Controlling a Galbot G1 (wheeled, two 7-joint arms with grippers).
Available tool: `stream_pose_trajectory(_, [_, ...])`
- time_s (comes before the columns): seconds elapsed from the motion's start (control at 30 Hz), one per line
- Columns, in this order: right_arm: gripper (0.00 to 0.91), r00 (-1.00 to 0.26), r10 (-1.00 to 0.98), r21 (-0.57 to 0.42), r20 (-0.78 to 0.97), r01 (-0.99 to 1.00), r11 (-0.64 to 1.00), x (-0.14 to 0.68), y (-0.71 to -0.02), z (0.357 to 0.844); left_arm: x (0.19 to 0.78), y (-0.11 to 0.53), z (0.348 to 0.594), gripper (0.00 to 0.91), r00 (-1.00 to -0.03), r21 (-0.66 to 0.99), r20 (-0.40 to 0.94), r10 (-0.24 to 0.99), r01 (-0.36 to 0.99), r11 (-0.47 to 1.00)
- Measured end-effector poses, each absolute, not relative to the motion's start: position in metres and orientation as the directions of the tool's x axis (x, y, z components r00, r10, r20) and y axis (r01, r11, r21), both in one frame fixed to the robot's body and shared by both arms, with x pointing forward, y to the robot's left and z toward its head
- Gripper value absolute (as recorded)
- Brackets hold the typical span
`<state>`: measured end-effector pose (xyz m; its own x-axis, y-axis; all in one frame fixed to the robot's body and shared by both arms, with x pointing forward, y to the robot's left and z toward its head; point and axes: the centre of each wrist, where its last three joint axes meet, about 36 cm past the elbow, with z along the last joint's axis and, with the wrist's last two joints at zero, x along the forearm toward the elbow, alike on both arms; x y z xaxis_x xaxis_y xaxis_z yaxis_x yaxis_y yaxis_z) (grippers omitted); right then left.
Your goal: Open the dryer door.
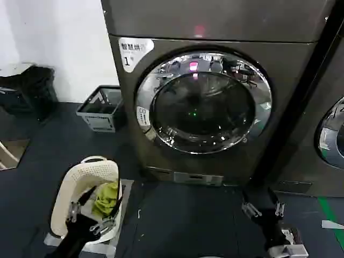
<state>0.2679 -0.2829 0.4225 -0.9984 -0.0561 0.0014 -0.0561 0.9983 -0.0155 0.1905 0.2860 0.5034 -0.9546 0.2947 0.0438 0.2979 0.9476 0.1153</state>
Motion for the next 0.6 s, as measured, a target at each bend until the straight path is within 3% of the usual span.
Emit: stream_pose_trajectory(0.6, [0.907,-0.837,-0.541,-0.031,-0.084,-0.540,0.841,0.382,-0.297,0.488,0.193,0.286,0.497,0.907,-0.955,0.116,0.022,0.296,0.297,0.948])
